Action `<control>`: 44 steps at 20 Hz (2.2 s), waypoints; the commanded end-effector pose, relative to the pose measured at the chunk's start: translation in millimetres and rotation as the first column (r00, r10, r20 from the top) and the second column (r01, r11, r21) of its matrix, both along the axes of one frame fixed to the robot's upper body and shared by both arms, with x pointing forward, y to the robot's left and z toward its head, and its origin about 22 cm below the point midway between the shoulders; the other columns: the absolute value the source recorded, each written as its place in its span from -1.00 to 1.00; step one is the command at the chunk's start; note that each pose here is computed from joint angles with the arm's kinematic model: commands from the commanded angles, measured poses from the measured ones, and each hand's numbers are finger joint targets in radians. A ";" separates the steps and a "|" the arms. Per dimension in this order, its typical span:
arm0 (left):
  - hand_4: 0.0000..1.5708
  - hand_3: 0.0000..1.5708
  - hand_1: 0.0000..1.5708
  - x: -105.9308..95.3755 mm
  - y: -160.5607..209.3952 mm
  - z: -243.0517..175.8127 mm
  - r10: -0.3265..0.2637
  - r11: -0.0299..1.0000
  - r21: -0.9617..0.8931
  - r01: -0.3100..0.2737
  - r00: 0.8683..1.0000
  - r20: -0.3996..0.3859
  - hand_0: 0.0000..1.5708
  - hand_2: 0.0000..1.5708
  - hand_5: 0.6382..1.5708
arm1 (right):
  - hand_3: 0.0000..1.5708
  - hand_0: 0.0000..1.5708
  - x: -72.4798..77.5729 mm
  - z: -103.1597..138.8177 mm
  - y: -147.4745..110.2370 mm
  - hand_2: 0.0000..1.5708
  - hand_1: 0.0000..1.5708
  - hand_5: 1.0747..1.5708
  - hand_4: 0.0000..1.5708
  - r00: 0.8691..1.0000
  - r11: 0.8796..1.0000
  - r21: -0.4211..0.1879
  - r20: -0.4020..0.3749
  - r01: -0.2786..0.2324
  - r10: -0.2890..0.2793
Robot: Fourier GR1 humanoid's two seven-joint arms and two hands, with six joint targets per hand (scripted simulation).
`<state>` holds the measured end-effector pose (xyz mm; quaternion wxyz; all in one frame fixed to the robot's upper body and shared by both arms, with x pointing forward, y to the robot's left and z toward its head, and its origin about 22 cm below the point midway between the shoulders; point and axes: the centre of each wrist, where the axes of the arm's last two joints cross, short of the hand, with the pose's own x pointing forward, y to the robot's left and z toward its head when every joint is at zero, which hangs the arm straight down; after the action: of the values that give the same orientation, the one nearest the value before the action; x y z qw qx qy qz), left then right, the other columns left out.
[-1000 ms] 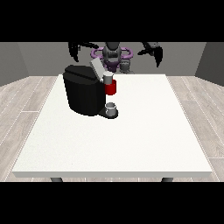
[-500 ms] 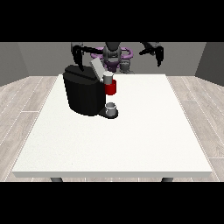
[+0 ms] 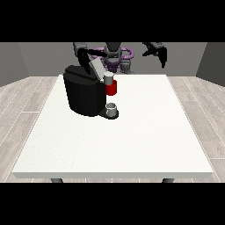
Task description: Insert the coffee pod into the coffee machine and close the lid
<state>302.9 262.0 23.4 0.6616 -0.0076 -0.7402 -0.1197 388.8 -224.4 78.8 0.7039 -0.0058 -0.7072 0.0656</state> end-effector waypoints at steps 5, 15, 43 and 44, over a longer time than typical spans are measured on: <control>-0.57 -1.00 -1.00 2.2 -5.5 21.7 -0.007 1.000 0.029 0.005 0.999 0.047 -1.00 -1.00 1.00 | -1.00 -1.00 17.4 15.6 6.3 -1.00 -1.00 1.00 -0.74 0.997 0.999 -0.041 0.076 0.012 -0.009; -0.59 -1.00 -1.00 -5.6 -0.2 3.0 0.003 0.999 0.043 -0.005 0.999 0.040 -1.00 -1.00 1.00 | -1.00 -1.00 24.1 57.1 48.5 -1.00 -1.00 1.00 -0.86 0.983 0.987 -0.129 0.145 -0.094 0.112; -0.52 -1.00 -1.00 28.4 -51.4 44.2 -0.244 0.969 0.025 0.244 0.950 0.196 -1.00 -1.00 1.00 | -1.00 -1.00 8.3 203.0 39.8 -1.00 -1.00 1.00 -1.00 0.942 0.945 -0.302 0.335 0.122 -0.015; -0.54 -1.00 -1.00 31.8 -53.1 44.9 -0.253 0.967 0.025 0.252 0.951 0.180 -1.00 -1.00 1.00 | -1.00 -1.00 3.7 207.5 46.3 -1.00 -1.00 1.00 -1.00 0.937 0.943 -0.308 0.348 0.124 -0.010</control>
<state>329.8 217.8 63.6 0.5788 -0.0738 -0.7885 -0.1946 402.0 -247.0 247.0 0.6748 -0.2357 -0.6933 0.0922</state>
